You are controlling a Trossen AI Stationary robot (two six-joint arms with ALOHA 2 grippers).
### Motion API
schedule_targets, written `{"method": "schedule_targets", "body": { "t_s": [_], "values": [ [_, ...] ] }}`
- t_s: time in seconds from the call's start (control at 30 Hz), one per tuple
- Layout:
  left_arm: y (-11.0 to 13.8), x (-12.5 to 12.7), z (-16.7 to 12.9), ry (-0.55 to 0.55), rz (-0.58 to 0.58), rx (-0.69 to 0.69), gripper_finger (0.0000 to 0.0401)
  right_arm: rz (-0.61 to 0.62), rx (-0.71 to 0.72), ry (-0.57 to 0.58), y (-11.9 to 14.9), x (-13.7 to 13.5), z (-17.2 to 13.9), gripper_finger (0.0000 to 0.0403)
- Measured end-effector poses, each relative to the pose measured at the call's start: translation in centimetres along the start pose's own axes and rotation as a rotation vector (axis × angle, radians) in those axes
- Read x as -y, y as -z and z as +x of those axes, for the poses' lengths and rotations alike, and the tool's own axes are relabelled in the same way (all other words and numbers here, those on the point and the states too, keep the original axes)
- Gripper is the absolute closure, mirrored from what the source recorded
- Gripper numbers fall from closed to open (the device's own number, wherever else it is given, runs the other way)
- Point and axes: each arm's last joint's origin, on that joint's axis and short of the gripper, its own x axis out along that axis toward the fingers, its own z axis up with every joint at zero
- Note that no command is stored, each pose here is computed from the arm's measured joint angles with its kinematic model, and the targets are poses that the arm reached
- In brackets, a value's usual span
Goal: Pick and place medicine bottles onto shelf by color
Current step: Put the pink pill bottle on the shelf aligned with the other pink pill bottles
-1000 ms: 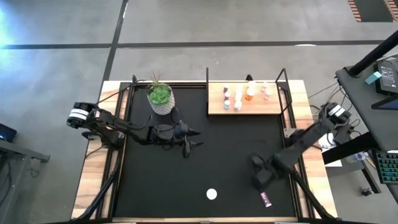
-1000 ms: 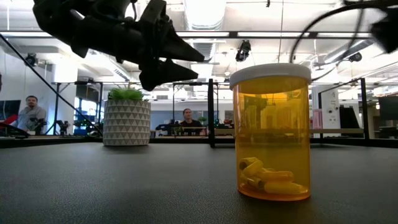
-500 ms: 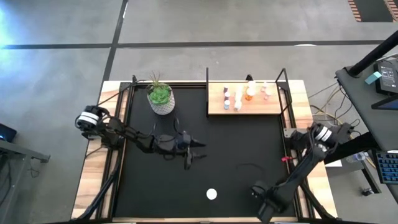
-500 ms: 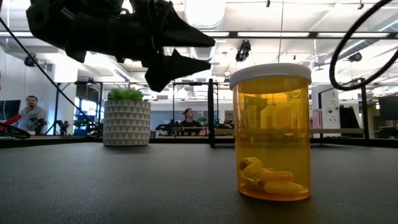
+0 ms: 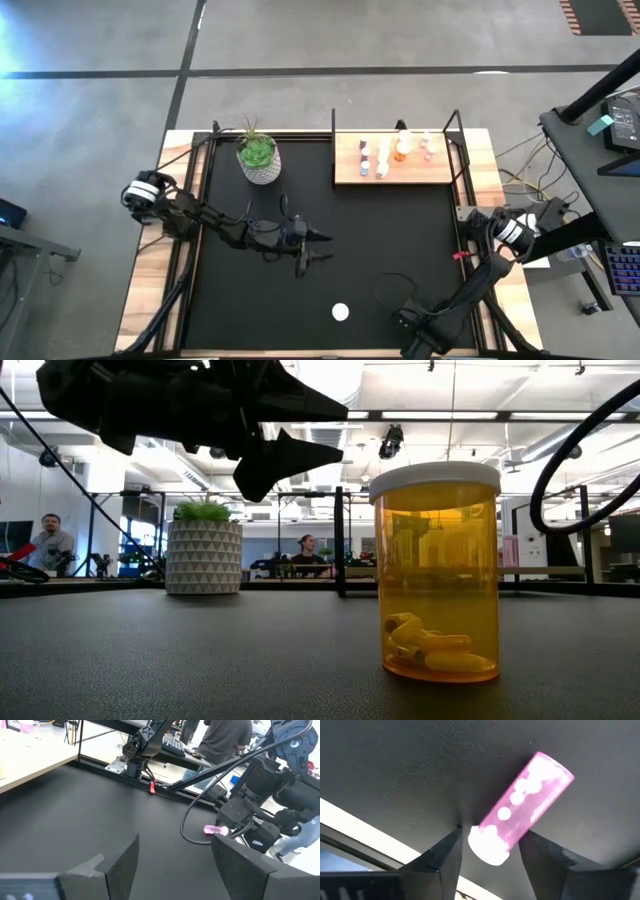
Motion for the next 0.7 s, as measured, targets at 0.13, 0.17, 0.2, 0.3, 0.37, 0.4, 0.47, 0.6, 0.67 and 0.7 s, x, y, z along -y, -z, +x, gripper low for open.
{"method": "schedule_targets", "body": {
  "t_s": [0.13, 0.17, 0.2, 0.3, 0.37, 0.4, 0.47, 0.6, 0.67, 0.7],
  "values": [
    [0.0, 0.0, 0.0, 0.001, 0.002, 0.001, 0.0167, 0.000, 0.000, 0.003, 0.0, 0.1, 0.0, 0.0243],
    [0.0, 0.0, 0.0, 0.001, 0.003, 0.001, 0.0167, -0.001, 0.001, 0.004, 0.0, 0.1, -0.1, 0.0250],
    [0.0, 0.0, 0.0, 0.001, 0.002, 0.001, 0.0167, 0.000, 0.001, 0.005, 0.0, 0.1, -0.1, 0.0257],
    [0.0, 0.0, 0.0, 0.001, 0.002, 0.001, 0.0167, -0.008, 0.001, 0.008, 0.0, 0.2, -0.1, 0.0275],
    [0.0, 0.0, 0.0, 0.001, 0.003, 0.000, 0.0167, -0.016, 0.001, 0.011, 0.0, 0.2, -0.2, 0.0285],
    [0.0, 0.0, 0.0, 0.001, 0.003, 0.000, 0.0167, -0.022, 0.002, 0.008, 0.1, 0.2, -0.3, 0.0289],
    [0.0, 0.0, 0.0, 0.001, 0.003, 0.001, 0.0167, -0.038, 0.001, 0.006, 0.1, 0.3, -0.5, 0.0293],
    [0.0, 0.1, 0.0, 0.003, 0.003, 0.000, 0.0167, -0.082, 0.001, -0.001, 0.4, 0.8, -1.8, 0.0294],
    [0.1, 0.3, -0.1, 0.008, 0.005, -0.003, 0.0167, -0.109, 0.002, -0.005, 0.7, 1.1, -3.0, 0.0293],
    [0.1, 0.4, -0.1, 0.013, 0.011, -0.004, 0.0167, -0.130, 0.004, -0.012, 0.9, 1.3, -3.6, 0.0293]
  ]
}}
